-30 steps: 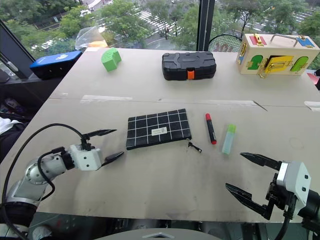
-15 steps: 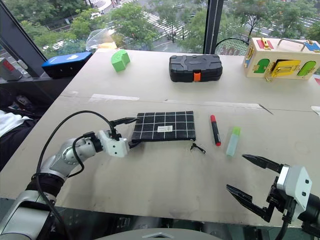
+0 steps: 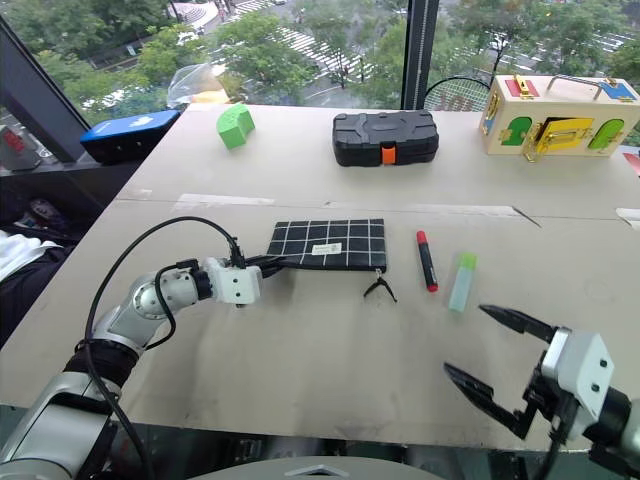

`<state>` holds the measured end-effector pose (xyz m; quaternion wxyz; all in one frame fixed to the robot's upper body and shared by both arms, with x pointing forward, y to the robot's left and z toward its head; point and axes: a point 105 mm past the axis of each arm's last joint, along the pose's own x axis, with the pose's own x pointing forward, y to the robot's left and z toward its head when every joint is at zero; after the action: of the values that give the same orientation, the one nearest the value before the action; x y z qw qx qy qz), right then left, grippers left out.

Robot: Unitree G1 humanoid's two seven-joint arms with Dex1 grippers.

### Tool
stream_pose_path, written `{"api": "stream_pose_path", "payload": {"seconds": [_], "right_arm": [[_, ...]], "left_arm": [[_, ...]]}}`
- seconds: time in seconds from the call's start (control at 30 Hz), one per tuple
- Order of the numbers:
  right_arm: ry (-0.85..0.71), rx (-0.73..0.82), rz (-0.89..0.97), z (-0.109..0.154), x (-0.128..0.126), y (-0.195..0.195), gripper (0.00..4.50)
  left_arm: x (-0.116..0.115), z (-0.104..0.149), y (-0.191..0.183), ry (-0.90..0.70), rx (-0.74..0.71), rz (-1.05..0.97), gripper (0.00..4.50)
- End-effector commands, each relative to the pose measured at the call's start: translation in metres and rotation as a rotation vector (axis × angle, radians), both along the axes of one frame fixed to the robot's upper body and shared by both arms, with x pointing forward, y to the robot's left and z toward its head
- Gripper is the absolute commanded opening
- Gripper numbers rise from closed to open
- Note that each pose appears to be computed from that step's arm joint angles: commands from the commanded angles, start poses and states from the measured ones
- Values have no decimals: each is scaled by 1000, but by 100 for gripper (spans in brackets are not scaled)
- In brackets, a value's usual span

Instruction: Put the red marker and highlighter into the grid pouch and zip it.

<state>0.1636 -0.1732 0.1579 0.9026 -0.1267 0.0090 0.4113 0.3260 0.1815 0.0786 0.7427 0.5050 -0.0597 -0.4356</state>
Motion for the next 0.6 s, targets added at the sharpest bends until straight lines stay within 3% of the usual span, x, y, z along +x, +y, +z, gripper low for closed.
{"api": "stream_pose_path", "payload": {"seconds": [0.03,0.13,0.3,0.6], "right_arm": [[-2,51,-65,7,20,20,450],[47,56,-105,6,38,39,450],[328,142,-270,-26,96,58,450],[540,266,-420,-39,124,63,450]], "left_arm": [[-8,6,-15,71,-71,-4,6],[-10,20,-21,88,-108,15,6],[-16,39,-39,106,-165,34,6],[-17,50,-48,127,-209,86,6]]}}
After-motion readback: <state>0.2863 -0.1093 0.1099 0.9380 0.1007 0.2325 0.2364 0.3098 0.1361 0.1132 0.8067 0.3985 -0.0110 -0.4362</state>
